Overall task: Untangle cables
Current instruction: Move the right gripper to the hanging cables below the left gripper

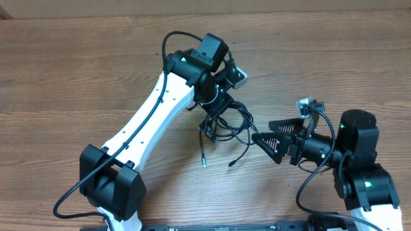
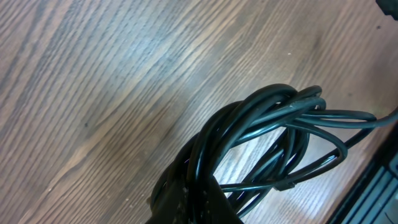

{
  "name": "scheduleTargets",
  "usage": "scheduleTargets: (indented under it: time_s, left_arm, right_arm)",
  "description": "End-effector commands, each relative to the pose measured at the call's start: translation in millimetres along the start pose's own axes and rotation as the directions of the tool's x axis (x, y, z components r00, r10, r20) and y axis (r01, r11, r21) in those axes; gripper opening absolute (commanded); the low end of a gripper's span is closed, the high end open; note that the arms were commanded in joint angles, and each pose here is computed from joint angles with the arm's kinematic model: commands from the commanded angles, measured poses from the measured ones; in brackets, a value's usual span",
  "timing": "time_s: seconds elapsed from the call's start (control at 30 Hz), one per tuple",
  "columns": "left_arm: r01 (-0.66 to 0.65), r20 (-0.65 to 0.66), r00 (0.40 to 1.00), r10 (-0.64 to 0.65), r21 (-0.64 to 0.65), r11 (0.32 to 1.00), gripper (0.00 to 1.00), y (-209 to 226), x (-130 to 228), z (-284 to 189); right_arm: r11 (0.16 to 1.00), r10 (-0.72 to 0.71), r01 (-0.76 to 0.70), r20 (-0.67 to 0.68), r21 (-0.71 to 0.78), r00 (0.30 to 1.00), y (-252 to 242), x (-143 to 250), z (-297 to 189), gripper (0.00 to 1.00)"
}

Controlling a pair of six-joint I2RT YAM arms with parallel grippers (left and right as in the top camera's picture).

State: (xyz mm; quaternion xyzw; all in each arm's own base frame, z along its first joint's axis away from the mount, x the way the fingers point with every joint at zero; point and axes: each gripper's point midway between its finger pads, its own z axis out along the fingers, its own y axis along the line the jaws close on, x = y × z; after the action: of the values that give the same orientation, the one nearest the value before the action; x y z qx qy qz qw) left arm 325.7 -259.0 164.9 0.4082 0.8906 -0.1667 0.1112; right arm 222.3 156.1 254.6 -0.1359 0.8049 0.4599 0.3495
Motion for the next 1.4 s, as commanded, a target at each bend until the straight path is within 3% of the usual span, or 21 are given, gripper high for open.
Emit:
scheduleTargets:
  time_s: [0.0,0.23,0.47,0.63,0.77,0.9,1.1,1.37]
  left_arm:
    - [-0.069,0.084,0.994,0.066,0.038,0.997,0.04,-12.8,-14.7,-22.2]
    - [-0.110,0.087,0.991,0.104,0.065,0.992,0.04,-18.1,-13.7,-22.5]
    - [-0.147,0.080,0.987,0.138,0.116,0.982,0.04,-27.8,-8.5,-23.1]
    - [-0.146,0.078,0.988,0.137,0.126,0.981,0.04,-29.5,-7.4,-23.2]
    - [-0.159,0.120,0.983,0.138,0.182,0.970,0.04,-39.9,-14.0,-25.5]
    - [-0.169,0.151,0.979,0.139,0.208,0.963,0.04,-45.0,-20.0,-27.2]
    - [-0.178,0.185,0.973,0.135,0.240,0.954,0.04,-50.9,-26.1,-29.6]
    - [-0.093,0.200,0.979,0.044,0.244,0.965,0.04,-48.4,-36.2,-30.7]
  right_arm:
    - [0.995,-0.098,0.098,-0.007,-0.021,0.995,2.9,-5.8,1.7,0.89]
    - [0.977,-0.209,0.211,-0.064,0.015,0.976,-24.5,-1.0,16.2,0.82]
    - [0.975,-0.189,0.199,-0.099,0.096,0.977,-57.5,-2.6,29.3,0.75]
    - [0.961,-0.252,0.260,-0.087,0.091,0.964,-60.7,-9.3,33.1,0.69]
    - [0.943,-0.313,0.320,-0.091,0.087,0.945,-61.0,-9.9,33.2,0.53]
    - [0.942,-0.313,0.321,-0.092,0.096,0.945,-62.4,-10.2,33.1,0.47]
    - [0.937,-0.311,0.322,-0.098,0.134,0.945,-69.0,-11.3,32.3,0.41]
    - [0.940,-0.300,0.313,-0.107,0.133,0.948,-69.6,-8.4,32.0,0.34]
